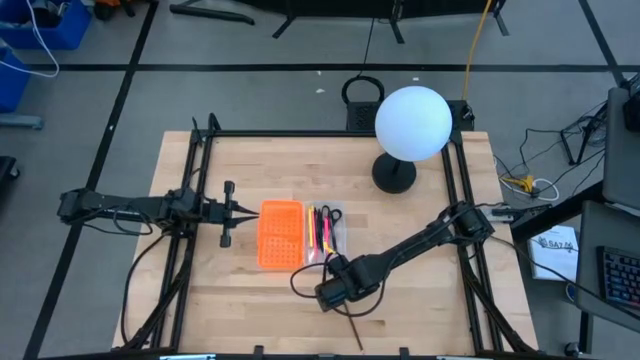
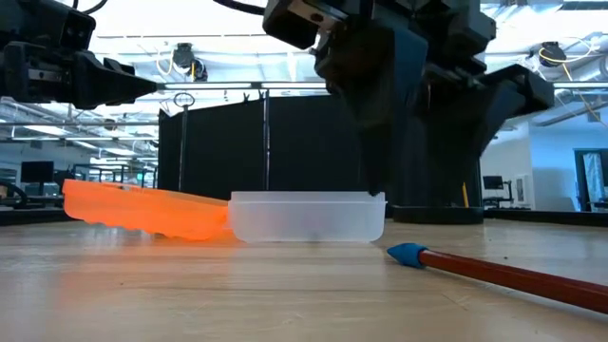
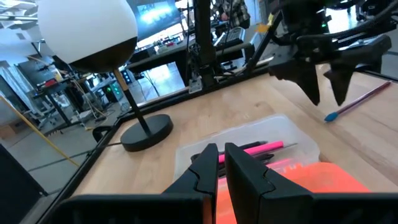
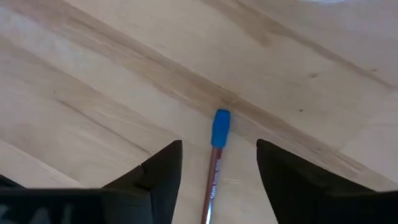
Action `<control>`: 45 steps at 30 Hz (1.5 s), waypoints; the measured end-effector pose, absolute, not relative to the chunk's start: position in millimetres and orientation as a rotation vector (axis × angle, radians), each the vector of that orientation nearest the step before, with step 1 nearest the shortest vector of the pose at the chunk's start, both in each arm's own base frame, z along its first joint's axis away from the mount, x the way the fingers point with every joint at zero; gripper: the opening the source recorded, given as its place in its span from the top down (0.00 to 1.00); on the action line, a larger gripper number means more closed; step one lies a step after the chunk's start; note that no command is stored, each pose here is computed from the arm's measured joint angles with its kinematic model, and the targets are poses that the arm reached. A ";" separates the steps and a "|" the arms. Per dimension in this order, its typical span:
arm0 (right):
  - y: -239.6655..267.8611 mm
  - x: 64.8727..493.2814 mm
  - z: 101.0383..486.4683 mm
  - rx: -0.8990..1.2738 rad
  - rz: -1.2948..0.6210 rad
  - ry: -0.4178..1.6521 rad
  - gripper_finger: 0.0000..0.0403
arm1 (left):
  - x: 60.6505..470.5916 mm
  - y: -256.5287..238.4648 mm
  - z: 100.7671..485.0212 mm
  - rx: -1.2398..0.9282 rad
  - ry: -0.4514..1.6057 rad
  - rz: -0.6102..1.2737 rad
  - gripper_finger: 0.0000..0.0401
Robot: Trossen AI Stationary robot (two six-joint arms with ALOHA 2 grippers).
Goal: Pick & place school supplies into a supply box
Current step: Put the brown pencil into the orange supply box
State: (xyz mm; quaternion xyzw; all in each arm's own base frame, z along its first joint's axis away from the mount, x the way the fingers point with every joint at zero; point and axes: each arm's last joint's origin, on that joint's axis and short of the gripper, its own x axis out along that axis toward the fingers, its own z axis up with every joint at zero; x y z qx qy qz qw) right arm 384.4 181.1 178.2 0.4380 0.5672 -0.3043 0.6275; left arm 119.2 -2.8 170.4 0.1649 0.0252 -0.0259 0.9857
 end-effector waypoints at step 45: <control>171.7 394.1 141.2 0.829 -0.642 1.389 0.92 | 119.2 -2.7 170.0 0.335 0.055 -0.052 0.91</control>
